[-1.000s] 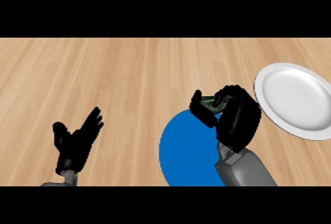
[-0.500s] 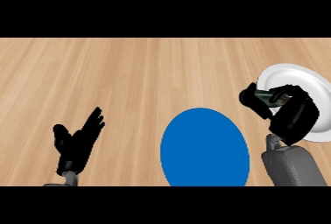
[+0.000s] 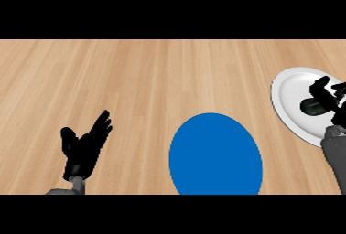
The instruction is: Pick the eggplant from the plate and place it in the plate
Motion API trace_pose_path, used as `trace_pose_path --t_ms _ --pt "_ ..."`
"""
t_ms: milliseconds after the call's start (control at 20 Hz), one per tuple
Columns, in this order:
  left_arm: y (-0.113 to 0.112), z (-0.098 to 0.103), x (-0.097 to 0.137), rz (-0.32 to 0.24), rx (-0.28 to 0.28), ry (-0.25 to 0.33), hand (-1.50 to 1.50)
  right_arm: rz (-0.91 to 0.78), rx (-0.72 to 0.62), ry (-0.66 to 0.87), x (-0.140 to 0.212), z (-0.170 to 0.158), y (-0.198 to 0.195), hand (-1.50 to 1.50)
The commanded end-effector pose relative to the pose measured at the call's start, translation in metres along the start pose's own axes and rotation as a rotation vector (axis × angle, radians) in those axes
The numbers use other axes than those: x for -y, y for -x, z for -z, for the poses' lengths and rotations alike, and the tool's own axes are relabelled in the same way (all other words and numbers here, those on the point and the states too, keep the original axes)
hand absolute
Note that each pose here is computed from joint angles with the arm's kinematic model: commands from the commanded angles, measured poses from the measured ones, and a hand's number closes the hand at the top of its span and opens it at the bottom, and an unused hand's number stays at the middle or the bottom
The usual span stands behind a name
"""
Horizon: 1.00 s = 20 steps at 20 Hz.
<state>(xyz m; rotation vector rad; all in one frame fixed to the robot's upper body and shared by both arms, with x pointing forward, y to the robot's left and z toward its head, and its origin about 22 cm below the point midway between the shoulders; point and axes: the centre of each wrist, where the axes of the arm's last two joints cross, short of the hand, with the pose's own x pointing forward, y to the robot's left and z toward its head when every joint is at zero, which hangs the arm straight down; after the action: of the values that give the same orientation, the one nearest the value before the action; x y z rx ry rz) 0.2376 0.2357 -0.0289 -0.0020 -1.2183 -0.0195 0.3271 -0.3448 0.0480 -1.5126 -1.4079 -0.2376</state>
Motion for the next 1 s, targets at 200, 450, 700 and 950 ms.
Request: trace_pose_path --t_ms 200,450,700,950 --pt "0.006 -0.003 0.006 0.002 -0.025 0.020 0.00 0.029 -0.018 0.027 0.012 0.056 0.051 1.50" --pt "-0.008 0.000 0.000 0.001 -0.020 0.012 0.00 -0.215 -0.223 -0.306 0.012 0.061 0.087 -1.50" --pt "-0.010 0.002 -0.006 0.013 0.001 0.034 0.00 -0.063 -0.193 -0.355 -0.008 0.061 0.080 -1.50" --pt "-0.012 0.010 0.001 -0.004 -0.021 0.031 0.00 0.143 -0.112 -0.262 -0.008 0.057 0.083 -1.50"
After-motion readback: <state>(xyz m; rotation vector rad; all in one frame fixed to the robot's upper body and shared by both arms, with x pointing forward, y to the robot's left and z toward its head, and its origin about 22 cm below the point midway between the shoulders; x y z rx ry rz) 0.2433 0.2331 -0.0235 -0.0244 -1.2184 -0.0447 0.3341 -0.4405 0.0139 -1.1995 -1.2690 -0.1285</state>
